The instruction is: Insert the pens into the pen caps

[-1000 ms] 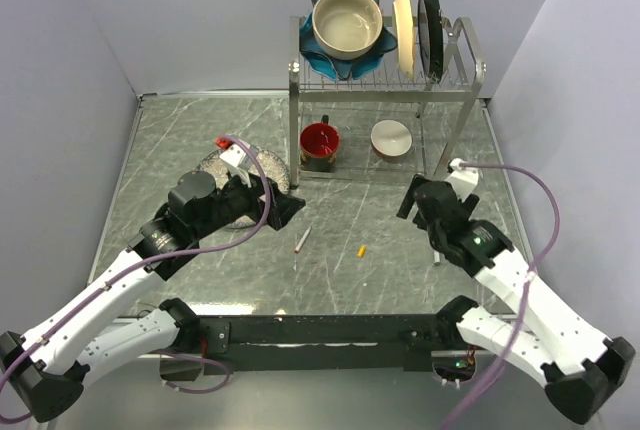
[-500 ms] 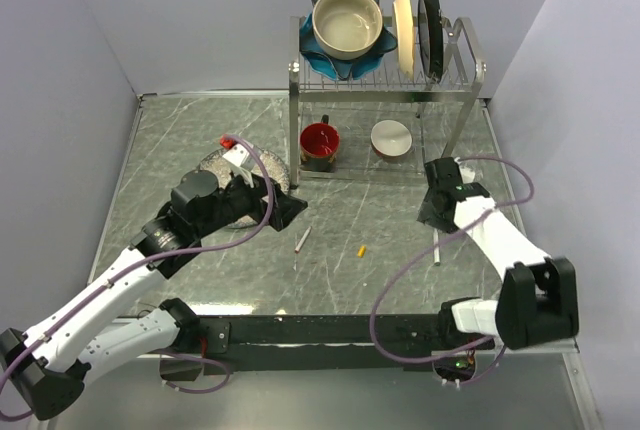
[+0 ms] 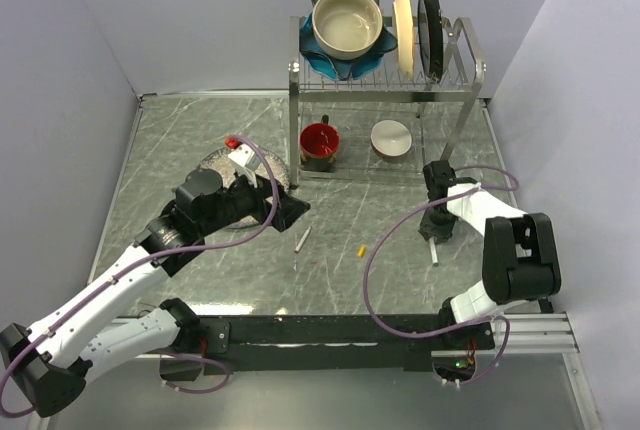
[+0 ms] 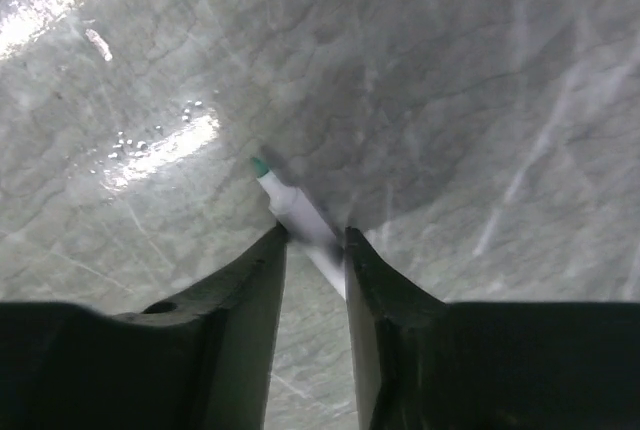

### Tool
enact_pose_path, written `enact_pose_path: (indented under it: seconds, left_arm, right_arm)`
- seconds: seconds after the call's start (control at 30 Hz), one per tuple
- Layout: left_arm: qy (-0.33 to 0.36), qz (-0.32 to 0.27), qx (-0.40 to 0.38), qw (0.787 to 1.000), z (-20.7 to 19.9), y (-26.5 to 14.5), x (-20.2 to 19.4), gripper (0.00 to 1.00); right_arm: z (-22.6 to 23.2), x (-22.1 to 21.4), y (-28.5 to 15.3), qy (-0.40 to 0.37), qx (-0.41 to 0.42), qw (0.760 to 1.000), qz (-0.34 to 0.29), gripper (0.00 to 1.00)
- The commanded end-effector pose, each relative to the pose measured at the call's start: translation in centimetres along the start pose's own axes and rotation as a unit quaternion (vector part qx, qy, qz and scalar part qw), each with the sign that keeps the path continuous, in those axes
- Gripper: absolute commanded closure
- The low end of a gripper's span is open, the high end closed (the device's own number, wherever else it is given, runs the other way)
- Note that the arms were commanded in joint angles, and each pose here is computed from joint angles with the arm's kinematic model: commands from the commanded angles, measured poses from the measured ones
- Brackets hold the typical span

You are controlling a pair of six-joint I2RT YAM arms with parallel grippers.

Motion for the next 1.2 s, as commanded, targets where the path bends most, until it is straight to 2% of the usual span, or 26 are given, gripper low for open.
enact_pose_path:
  seconds: [0.0, 0.1, 0.27, 0.3, 0.37, 0.5, 0.67, 0.73, 0.77, 0.83, 0.9, 1.0, 1.03, 1.17]
  left_arm:
    - [0.009, -0.027, -0.016, 0.999, -0.7, -0.3, 1.4, 0.01]
    - [0.011, -0.027, -0.010, 1.000, -0.5, -0.5, 1.5, 0.01]
    - [0.008, -0.037, 0.042, 0.998, 0.9, -1.0, 2.0, 0.01]
    - [0.002, -0.038, 0.047, 0.998, 0.9, -1.2, 2.1, 0.01]
    - [-0.010, -0.038, 0.046, 0.998, 0.7, -1.6, 2.4, 0.01]
    - [-0.076, -0.030, 0.034, 0.996, -0.1, -1.7, 1.6, 0.01]
    - [-0.165, 0.015, 0.034, 0.986, -0.4, -0.6, -0.7, 0.05]
    - [-0.181, 0.024, 0.000, 0.983, -1.3, -0.2, -1.4, 0.08]
    - [-0.177, 0.008, -0.024, 0.984, -1.7, 0.2, -1.5, 0.09]
    - [-0.177, 0.014, -0.072, 0.981, -2.9, 0.5, -2.2, 0.14]
    - [-0.175, -0.009, -0.108, 0.979, -3.6, 1.0, -1.5, 0.22]
    - [-0.178, -0.014, -0.161, 0.971, -4.8, 1.8, -1.5, 0.23]
    - [-0.181, -0.010, -0.169, 0.969, -5.0, 2.1, -1.7, 0.23]
    - [-0.196, 0.007, -0.209, 0.958, -6.1, 3.6, -2.2, 0.27]
  right_arm:
    - [2.2, 0.9, -0.3, -0.007, 0.051, 0.999, -0.001, 0.70]
    - [2.9, 0.8, -0.5, -0.015, 0.071, 0.997, 0.002, 0.72]
    - [4.7, 0.1, -1.2, -0.034, 0.114, 0.993, -0.014, 0.88]
    - [4.8, -0.1, -1.4, -0.037, 0.121, 0.992, -0.019, 0.94]
    - [5.6, -0.2, -1.9, -0.045, 0.140, 0.989, -0.029, 0.99]
    - [7.4, -0.5, -4.5, -0.074, 0.193, 0.976, -0.067, 1.00]
    - [9.6, -1.4, -8.5, -0.105, 0.272, 0.950, -0.110, 1.00]
    - [10.2, -1.6, -10.9, -0.099, 0.325, 0.933, -0.119, 1.00]
    - [10.4, -1.7, -11.8, -0.096, 0.343, 0.927, -0.122, 1.00]
    - [11.1, -2.5, -14.9, -0.097, 0.412, 0.899, -0.116, 1.00]
    - [11.5, -3.5, -17.7, -0.103, 0.470, 0.869, -0.113, 1.00]
    - [11.7, -4.9, -21.2, -0.102, 0.543, 0.828, -0.098, 1.00]
    - [11.9, -5.4, -22.6, -0.107, 0.576, 0.805, -0.094, 1.00]
    - [11.7, -6.5, -25.5, -0.089, 0.642, 0.757, -0.089, 1.00]
Point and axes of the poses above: each gripper's point midway between its finger pads, its own y axis out along the fingers, its own z axis along the line the jaws close on, x = y × z, the point moved 2 cm from there along -y, back along the fingers, and after that the axes turned 9 degrees about y, right-handed, at the moved point
